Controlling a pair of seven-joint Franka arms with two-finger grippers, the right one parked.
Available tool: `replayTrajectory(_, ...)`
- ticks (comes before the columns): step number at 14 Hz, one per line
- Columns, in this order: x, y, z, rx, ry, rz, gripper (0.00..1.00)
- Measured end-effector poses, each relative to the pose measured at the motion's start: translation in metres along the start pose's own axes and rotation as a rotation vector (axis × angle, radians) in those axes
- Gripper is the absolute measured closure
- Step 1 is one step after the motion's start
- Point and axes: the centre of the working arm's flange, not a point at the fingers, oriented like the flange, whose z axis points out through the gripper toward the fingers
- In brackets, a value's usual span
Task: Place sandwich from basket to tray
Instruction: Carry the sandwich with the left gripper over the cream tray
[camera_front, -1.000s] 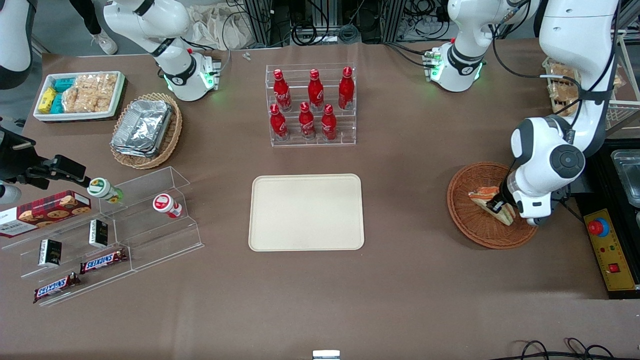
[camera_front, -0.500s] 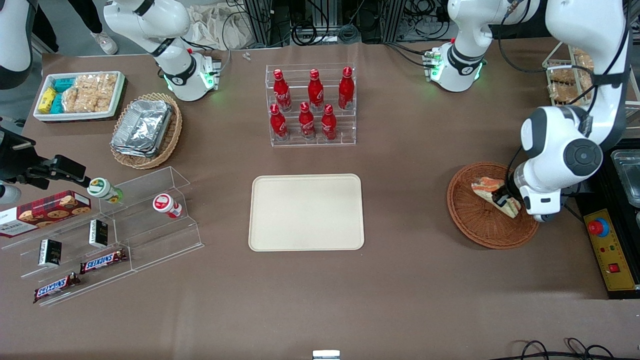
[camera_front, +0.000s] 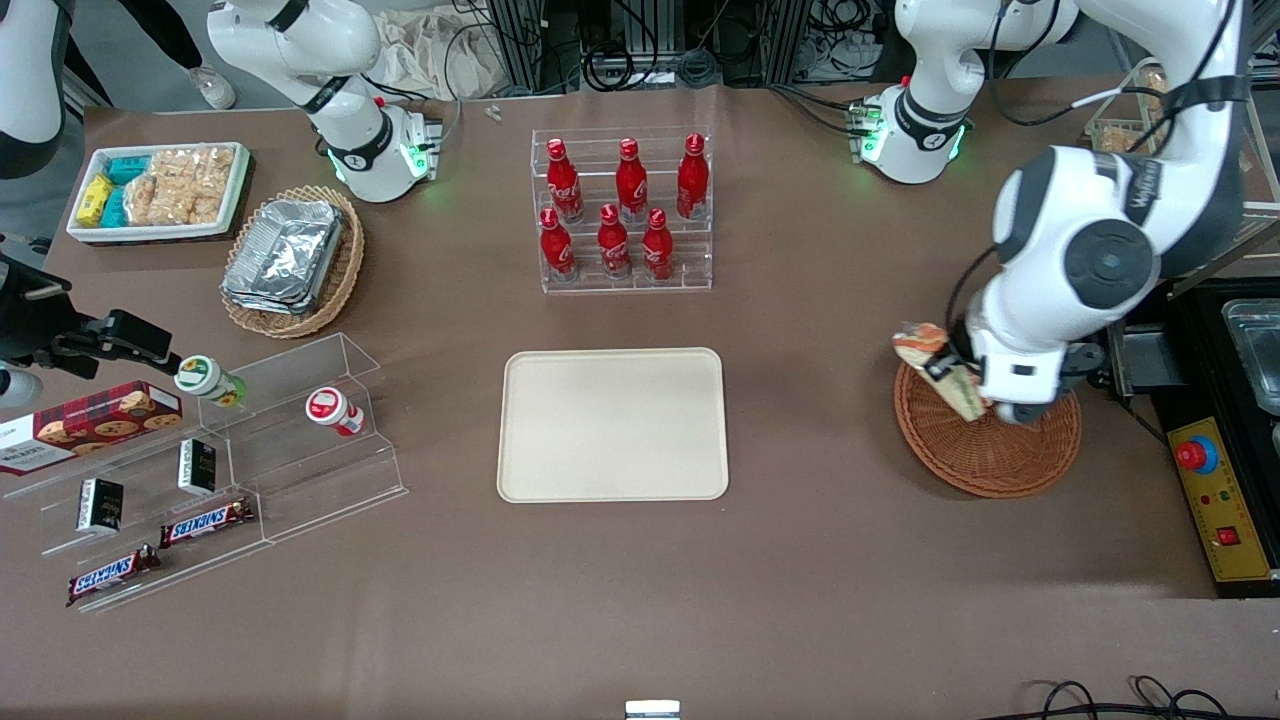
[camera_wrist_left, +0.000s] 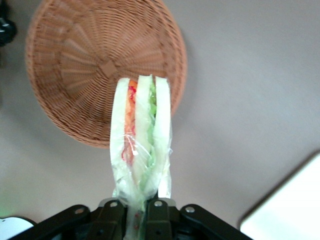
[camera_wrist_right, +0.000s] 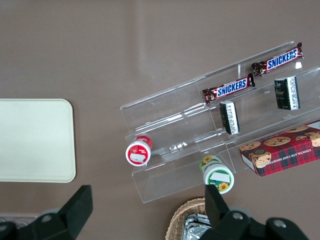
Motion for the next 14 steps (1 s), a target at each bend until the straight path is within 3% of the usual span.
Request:
replayTrajectory(4, -0.051, 0.044, 0.002, -0.009, 0.002, 0.095, 0.85)
replayTrajectory(8, -0.094, 0.092, 0.018, -0.067, 0.012, 0.182, 0.85)
replayTrajectory(10, -0.108, 0.113, 0.025, -0.083, -0.005, 0.224, 0.85)
replayTrajectory(12, -0.117, 0.135, 0.033, -0.085, -0.009, 0.275, 0.85)
replayTrajectory(14, -0.129, 0.159, 0.046, -0.071, 0.015, 0.353, 0.85)
